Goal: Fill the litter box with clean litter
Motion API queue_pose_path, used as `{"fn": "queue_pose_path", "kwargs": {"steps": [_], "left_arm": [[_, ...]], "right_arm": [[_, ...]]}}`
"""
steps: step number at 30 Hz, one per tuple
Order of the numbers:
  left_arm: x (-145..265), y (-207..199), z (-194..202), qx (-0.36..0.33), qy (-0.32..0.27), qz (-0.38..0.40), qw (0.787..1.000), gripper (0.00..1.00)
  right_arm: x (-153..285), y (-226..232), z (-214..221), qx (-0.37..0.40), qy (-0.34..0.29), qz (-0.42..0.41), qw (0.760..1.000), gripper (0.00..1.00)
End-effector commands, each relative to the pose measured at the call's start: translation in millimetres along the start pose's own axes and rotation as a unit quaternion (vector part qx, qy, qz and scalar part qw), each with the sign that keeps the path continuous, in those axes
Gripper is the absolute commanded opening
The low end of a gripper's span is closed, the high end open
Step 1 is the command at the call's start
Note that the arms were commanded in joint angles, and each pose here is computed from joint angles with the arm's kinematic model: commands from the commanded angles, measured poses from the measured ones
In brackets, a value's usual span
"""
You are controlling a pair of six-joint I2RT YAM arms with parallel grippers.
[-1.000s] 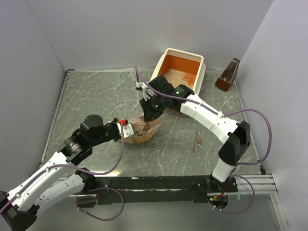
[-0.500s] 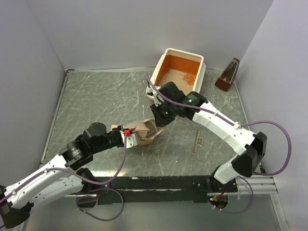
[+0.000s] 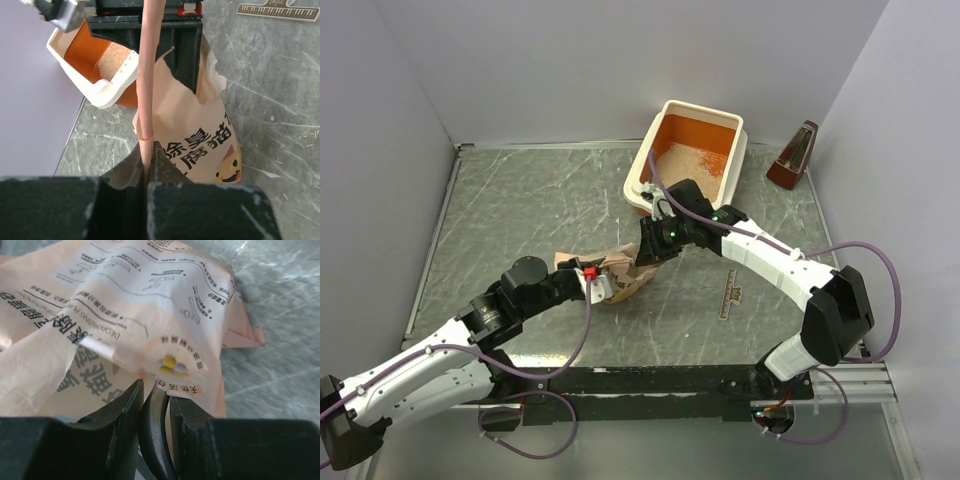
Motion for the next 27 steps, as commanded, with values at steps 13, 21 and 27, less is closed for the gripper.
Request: {"fn": "queue_pose_path", "kwargs": {"steps": [13,21,27], "left_arm": [[6.0,40.9,5.5,-0.032,0.023,-0.121,0.992,0.01],[11.1,45.9,11.4,-0.045,0.03,-0.144,0.988,0.01],[8.4,41.7,13.7,-0.045,0.033,-0.132,0.99,0.01]], "right_arm": [[-60.1,52.8,-7.6,-0.115,-0.036,-0.242,0.963,0.0],[-49.8,68.7,-16.5,-0.13,-0.06,-0.276,0.95,0.0],[-25.6,67.6,-13.1,-0.136,-0.077,-0.286,0.945,0.0]]}}
Point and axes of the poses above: each gripper's point midway between its finger pads, its own x axis back along the fingers, its own y axis along the line the jaws close on, z = x × y, the point moved 1 cm from there along x, back along the fingers, and after that the axes turned 2 degrees about x, right-handed, at the moved point
